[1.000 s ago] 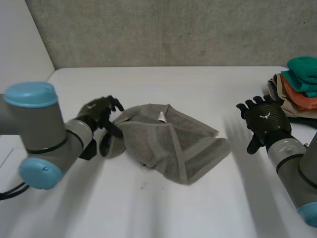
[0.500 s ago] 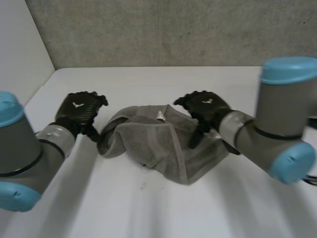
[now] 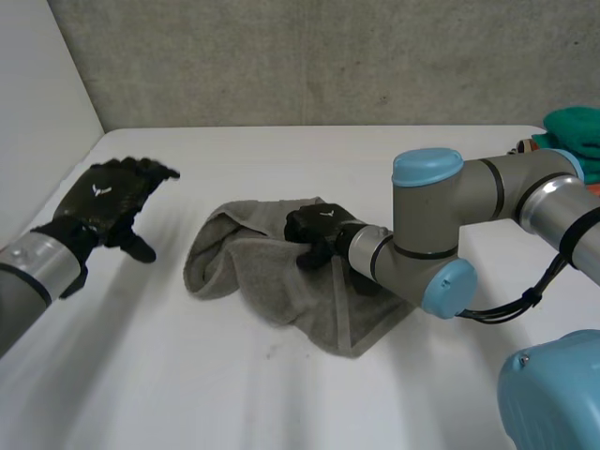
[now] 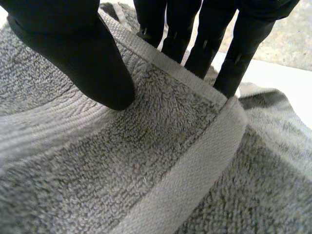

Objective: Fold the laundry.

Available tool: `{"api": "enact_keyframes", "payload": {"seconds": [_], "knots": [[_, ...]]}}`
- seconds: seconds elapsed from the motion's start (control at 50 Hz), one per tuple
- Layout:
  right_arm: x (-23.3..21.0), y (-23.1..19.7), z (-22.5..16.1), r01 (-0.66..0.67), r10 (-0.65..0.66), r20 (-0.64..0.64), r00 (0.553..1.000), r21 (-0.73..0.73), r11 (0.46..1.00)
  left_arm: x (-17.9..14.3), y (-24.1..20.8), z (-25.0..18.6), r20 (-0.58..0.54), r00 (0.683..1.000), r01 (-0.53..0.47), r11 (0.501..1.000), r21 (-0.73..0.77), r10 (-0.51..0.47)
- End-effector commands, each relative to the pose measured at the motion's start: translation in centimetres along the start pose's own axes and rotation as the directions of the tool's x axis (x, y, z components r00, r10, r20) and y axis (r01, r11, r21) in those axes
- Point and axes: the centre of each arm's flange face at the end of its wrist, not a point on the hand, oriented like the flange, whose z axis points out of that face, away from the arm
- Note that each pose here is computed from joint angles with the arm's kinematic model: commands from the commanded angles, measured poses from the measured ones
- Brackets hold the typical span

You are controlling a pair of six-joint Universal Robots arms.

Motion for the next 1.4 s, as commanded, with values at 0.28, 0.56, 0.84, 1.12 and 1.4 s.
{"api": "enact_keyframes", "payload": {"seconds": [0.28,0.56,0.84,1.12,1.4], "knots": [[-3.9,-4.8,-11.6,0.352,-0.351,-0.029,0.936,0.035,0.935,-1.8,2.7,10.8,-0.338,0.931,-0.097,0.987,0.131,0.136],[-4.4,-3.9,-13.3,0.346,-0.346,-0.021,0.938,0.008,0.938,8.8,4.9,7.7,-0.645,0.726,-0.203,0.971,0.13,0.238],[-1.7,-6.4,-14.0,0.394,-0.386,-0.154,0.91,0.027,0.919,6.3,3.3,10.4,-0.427,0.838,-0.334,0.938,0.09,0.34],[2.8,-9.0,-19.0,0.594,-0.63,-0.345,0.696,-0.218,0.775,1.1,-7.4,4.1,-0.042,0.986,-0.155,0.985,0.07,0.159],[3.3,-6.9,-18.5,0.619,-0.709,-0.273,0.651,-0.35,0.703,2.9,-3.4,-0.6,0.059,0.997,-0.039,0.992,-0.116,0.046]]}}
